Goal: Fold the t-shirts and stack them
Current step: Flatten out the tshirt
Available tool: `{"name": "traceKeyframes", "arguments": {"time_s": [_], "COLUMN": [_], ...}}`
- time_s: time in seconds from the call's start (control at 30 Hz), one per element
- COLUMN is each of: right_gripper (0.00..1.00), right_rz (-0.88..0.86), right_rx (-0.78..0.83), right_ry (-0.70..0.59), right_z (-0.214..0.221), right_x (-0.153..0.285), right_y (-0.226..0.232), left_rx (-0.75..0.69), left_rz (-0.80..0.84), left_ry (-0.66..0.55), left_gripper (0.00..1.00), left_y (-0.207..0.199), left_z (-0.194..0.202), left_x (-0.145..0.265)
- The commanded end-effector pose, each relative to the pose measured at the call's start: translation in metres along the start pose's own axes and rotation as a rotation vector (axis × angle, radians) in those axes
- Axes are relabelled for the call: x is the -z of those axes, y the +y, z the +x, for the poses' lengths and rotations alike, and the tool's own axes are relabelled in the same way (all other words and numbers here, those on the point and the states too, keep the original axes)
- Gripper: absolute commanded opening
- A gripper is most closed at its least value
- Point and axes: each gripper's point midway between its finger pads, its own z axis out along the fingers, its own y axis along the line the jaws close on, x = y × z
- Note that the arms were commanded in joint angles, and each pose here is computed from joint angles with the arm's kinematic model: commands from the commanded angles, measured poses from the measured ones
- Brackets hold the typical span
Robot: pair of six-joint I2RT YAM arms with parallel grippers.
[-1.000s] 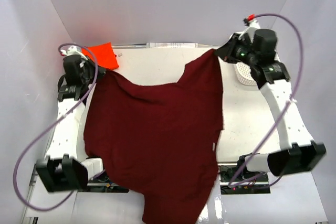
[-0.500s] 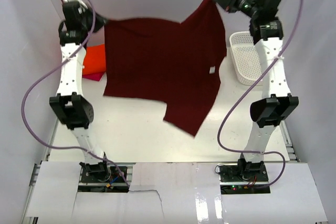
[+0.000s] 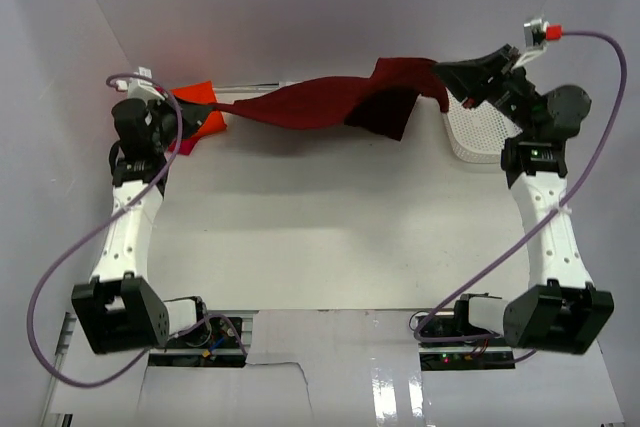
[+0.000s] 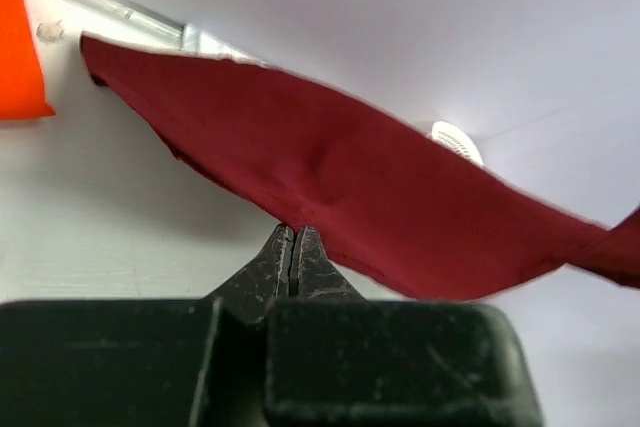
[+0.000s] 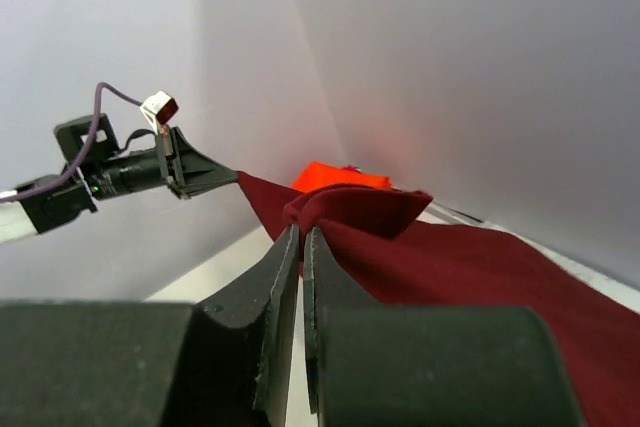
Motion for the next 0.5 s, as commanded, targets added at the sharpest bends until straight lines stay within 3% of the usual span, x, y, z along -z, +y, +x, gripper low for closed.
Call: {"name": "traceKeyframes", "arguments": {"time_s": [0.0, 0.13, 0.2, 0.23, 0.3, 0.47], "right_gripper": [0.08, 0.08, 0.08, 0.08, 0.08, 0.08], "right_rz": [-0.063, 0.115, 0.221, 0.303, 0.341, 0.461], "right_rx": [-0.066, -0.351, -0.332, -0.411, -0.410, -0.595], "right_ry": [0.003, 0.137, 0.187, 0.264, 0.315, 0.494], "right_z": [0.026, 0.103, 0.115, 0.136, 0.144, 0.195], "right_x": [0.021, 0.050, 0.061, 0.074, 0.083, 0.118], "right_y": [0.024, 0.002, -0.006, -0.010, -0.009, -0.001], "left_rx": [-0.074, -0.055, -0.052, -0.044, -0.024, 0.069], "left_rz": [0.122, 0.041, 0.010, -0.020, -0.048, -0.154], "left_ry": [-0.105, -0.004, 0.055, 0.098, 0.149, 0.308], "left_gripper": [0.00, 0.00, 0.00, 0.00, 0.00, 0.00], "left_y": [-0.033, -0.006, 0.003, 0.011, 0.020, 0.050], "left_z": [-0.006, 0.036, 0.050, 0.062, 0.078, 0.129], "left_x": [0.040, 0.055, 0.058, 0.061, 0.067, 0.083]}}
